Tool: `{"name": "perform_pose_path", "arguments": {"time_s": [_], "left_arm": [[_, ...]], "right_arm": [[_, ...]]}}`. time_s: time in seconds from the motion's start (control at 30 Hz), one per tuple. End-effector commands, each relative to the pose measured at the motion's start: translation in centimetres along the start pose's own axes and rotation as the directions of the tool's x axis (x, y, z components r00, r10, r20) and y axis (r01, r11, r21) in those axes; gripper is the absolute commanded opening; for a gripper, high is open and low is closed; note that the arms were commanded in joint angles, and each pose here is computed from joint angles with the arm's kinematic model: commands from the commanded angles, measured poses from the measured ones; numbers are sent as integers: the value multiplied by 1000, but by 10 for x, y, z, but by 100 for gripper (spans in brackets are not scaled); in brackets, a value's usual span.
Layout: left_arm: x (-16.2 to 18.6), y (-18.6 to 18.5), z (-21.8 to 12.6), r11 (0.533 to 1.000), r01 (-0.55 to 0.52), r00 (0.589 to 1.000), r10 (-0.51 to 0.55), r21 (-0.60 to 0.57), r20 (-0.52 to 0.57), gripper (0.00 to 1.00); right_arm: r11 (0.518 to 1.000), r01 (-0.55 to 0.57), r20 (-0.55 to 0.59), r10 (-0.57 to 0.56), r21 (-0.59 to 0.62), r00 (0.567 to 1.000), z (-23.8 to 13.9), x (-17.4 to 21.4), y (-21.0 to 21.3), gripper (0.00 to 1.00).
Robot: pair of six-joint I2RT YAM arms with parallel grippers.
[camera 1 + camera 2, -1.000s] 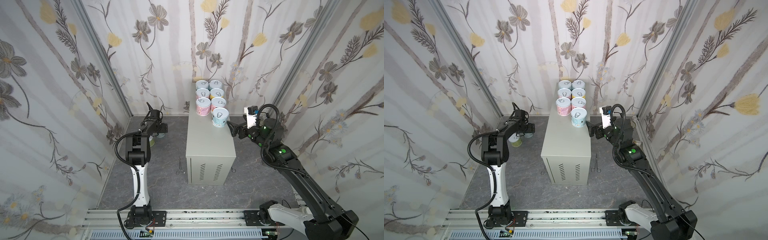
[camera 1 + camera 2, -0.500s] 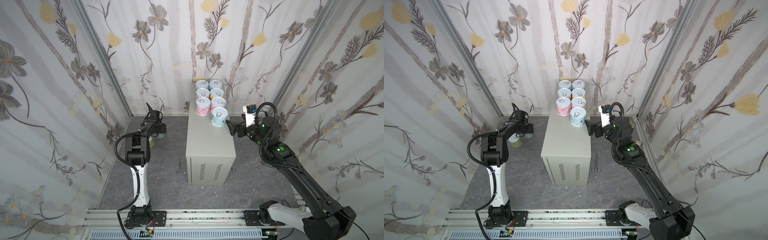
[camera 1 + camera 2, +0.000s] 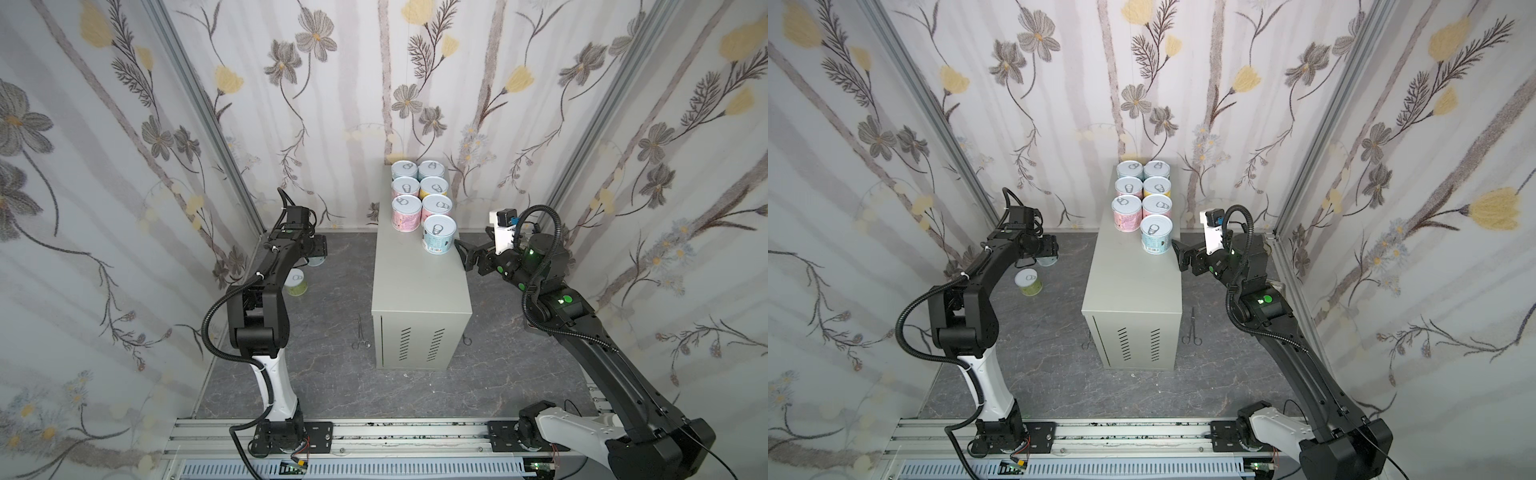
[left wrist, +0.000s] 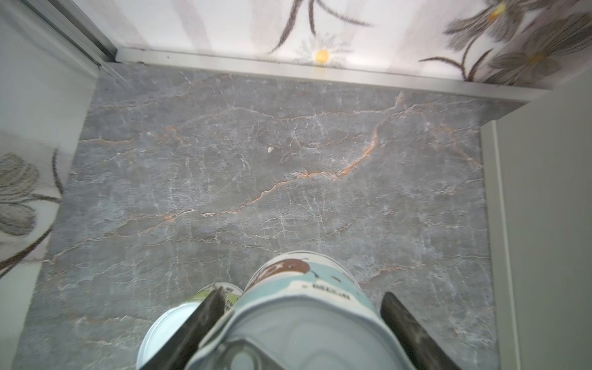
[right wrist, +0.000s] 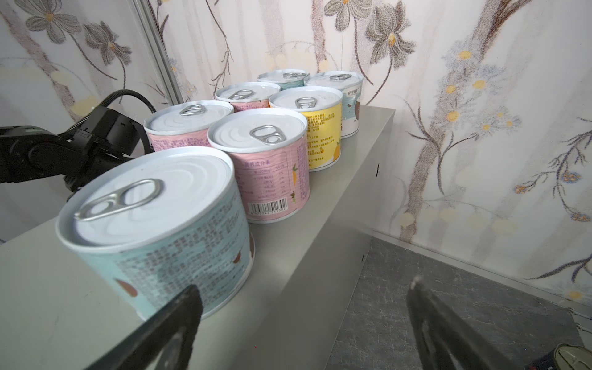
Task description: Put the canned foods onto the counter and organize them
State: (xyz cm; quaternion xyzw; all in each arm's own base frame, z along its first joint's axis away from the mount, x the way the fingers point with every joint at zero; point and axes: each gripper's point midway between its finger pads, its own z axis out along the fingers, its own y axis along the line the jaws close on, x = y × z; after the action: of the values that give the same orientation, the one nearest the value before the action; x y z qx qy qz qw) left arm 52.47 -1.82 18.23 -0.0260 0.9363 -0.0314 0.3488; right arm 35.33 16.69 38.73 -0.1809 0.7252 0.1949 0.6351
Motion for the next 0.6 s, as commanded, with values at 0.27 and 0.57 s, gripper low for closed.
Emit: {"name": "perform_pose_path", "arguments": {"time_s": [0.27,0.57], "left_arm": [[-51,-50,-138,987,-97,985,77,131,153,56],[-60,-108,-233,948,-227,950,166,224,264,56]], "right_arm": [[992,92,132,-103,84,986,-25,-45,-11,100],[996,84,186,-91,42,978,-39,-62,0,100]]}}
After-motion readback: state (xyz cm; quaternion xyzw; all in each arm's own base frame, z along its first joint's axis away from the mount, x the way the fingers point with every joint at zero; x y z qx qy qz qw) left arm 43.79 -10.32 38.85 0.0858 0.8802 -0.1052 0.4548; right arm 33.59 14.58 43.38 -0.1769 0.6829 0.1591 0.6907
